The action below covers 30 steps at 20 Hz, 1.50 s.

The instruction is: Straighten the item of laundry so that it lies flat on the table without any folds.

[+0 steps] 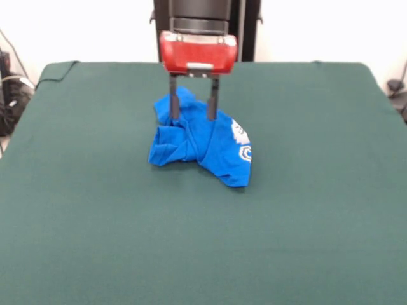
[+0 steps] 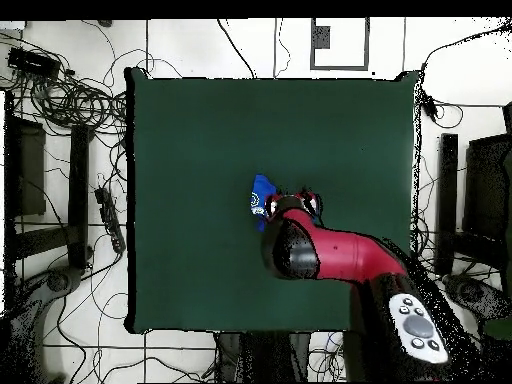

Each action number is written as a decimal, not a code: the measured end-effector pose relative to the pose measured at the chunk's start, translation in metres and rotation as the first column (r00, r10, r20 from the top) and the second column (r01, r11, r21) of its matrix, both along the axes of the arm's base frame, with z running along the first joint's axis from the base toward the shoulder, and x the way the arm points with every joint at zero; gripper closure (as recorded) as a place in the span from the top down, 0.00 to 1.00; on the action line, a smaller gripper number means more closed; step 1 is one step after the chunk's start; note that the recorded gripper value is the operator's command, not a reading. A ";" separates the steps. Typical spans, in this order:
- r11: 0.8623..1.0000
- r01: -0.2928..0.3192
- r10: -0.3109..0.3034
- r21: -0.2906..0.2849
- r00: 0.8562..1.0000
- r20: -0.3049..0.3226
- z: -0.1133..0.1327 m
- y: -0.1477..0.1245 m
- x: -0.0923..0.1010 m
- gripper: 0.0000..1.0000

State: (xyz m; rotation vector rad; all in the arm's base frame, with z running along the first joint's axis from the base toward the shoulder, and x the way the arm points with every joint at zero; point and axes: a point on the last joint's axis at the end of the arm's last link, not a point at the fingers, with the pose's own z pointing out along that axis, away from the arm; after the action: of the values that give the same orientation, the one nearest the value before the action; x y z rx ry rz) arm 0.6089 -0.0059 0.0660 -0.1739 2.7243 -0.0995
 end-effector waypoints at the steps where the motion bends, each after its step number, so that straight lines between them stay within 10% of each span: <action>1: 1.000 -0.006 0.006 0.000 1.000 0.008 -0.004 0.005 -0.001 1.00; 30: 0.992 0.121 -0.120 -0.032 0.992 0.030 -0.070 -0.065 -0.049 1.00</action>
State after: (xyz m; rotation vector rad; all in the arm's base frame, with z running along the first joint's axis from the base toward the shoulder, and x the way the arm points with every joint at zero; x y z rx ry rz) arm 0.5596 -0.0709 -0.0044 -0.0166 2.7046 -0.1809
